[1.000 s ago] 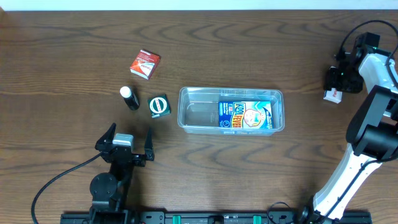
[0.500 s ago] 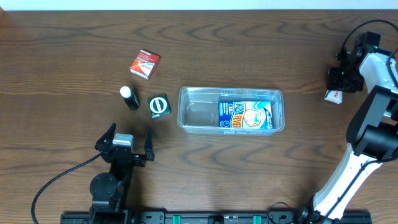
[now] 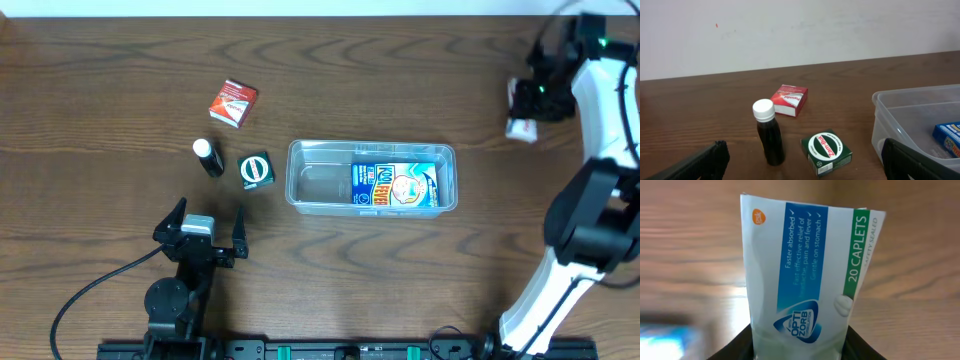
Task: Pack container
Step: 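Carry the white caplets box into the container beside the blue box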
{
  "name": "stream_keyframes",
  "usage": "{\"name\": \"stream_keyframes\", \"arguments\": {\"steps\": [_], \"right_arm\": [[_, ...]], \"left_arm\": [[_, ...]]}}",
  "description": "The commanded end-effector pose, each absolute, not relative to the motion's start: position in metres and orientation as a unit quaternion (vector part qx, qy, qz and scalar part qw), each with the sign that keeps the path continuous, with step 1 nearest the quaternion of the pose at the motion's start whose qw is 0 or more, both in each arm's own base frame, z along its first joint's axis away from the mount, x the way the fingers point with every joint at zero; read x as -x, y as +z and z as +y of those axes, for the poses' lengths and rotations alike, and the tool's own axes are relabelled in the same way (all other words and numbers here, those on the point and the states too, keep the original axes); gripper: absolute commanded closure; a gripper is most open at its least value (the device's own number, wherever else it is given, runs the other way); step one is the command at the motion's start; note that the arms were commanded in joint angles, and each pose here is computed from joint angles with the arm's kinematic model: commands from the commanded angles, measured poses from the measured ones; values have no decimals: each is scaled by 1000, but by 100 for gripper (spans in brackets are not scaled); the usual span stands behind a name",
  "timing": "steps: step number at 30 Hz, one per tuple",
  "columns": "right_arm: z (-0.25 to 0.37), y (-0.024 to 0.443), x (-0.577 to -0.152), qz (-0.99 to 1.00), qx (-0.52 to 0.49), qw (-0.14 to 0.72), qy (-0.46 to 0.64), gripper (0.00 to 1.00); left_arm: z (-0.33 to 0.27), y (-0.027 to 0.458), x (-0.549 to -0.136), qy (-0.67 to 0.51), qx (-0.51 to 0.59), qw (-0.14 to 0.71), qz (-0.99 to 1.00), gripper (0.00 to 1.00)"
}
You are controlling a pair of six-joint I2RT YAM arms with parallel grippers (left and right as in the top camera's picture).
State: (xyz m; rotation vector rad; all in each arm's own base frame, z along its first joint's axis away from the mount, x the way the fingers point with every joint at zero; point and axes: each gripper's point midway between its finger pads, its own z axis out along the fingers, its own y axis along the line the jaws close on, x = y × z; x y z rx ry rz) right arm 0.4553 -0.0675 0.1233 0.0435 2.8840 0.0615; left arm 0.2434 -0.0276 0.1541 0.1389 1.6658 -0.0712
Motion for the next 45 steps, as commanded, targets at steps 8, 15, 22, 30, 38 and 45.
{"name": "stream_keyframes", "arguments": {"steps": [8, 15, 22, 30, 38, 45], "right_arm": [[78, 222, -418, 957, 207, 197, 41, 63], [143, 208, -371, 916, 376, 135, 46, 54], [167, 201, -333, 868, 488, 84, 47, 53], [162, 184, -316, 824, 562, 43, 48, 54], [144, 133, -301, 799, 600, -14, 38, 56], [128, 103, -303, 785, 619, -27, 17, 54]], "left_arm": [[-28, 139, -243, -34, -65, 653, 754, 2], [-28, 139, -243, -34, -65, 653, 754, 2], [-28, 139, -243, -34, -65, 653, 754, 2], [-28, 139, -243, -34, -65, 653, 754, 2], [-28, 139, -243, -34, -65, 653, 754, 2], [-28, 139, -243, -34, -65, 653, 754, 2]]}}
